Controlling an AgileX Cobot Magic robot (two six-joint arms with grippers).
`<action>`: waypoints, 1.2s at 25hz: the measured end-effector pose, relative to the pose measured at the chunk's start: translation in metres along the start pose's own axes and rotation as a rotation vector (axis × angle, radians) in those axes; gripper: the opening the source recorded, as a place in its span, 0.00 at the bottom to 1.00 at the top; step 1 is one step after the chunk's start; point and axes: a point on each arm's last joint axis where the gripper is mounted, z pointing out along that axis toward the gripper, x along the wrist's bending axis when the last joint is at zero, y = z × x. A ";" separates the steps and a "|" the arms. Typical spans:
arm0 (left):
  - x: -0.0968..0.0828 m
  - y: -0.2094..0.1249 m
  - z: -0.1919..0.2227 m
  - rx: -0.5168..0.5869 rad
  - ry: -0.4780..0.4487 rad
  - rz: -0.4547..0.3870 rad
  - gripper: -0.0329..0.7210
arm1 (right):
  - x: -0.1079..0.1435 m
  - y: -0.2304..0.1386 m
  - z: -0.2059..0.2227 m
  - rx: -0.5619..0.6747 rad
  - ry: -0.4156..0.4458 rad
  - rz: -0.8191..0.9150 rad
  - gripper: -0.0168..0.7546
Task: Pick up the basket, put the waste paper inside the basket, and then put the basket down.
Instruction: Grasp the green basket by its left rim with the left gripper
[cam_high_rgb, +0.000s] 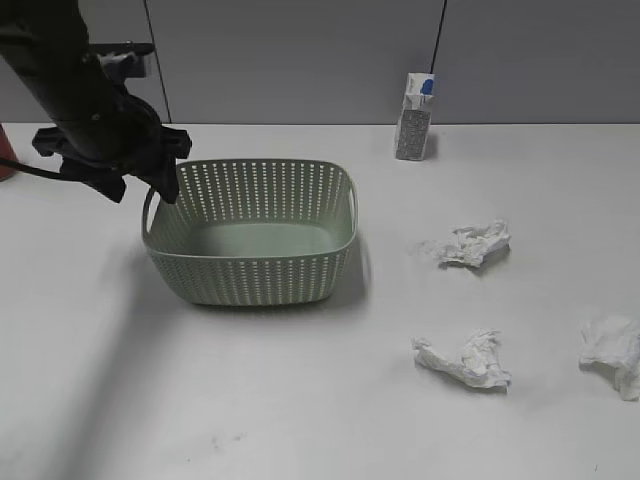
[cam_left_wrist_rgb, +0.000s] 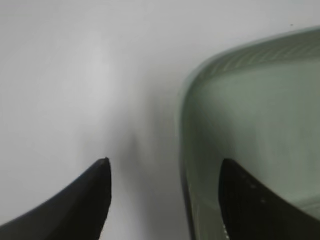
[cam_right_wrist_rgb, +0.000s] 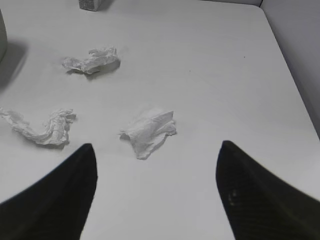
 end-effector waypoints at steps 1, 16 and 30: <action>0.001 0.002 0.006 0.007 0.005 -0.003 0.71 | 0.000 0.000 0.000 0.000 0.000 0.000 0.79; 0.005 0.001 0.050 0.126 0.011 -0.042 0.60 | 0.000 0.000 0.000 0.000 0.000 0.000 0.79; 0.001 0.000 0.031 0.119 -0.004 -0.048 0.05 | 0.000 0.000 0.000 0.000 0.000 0.000 0.79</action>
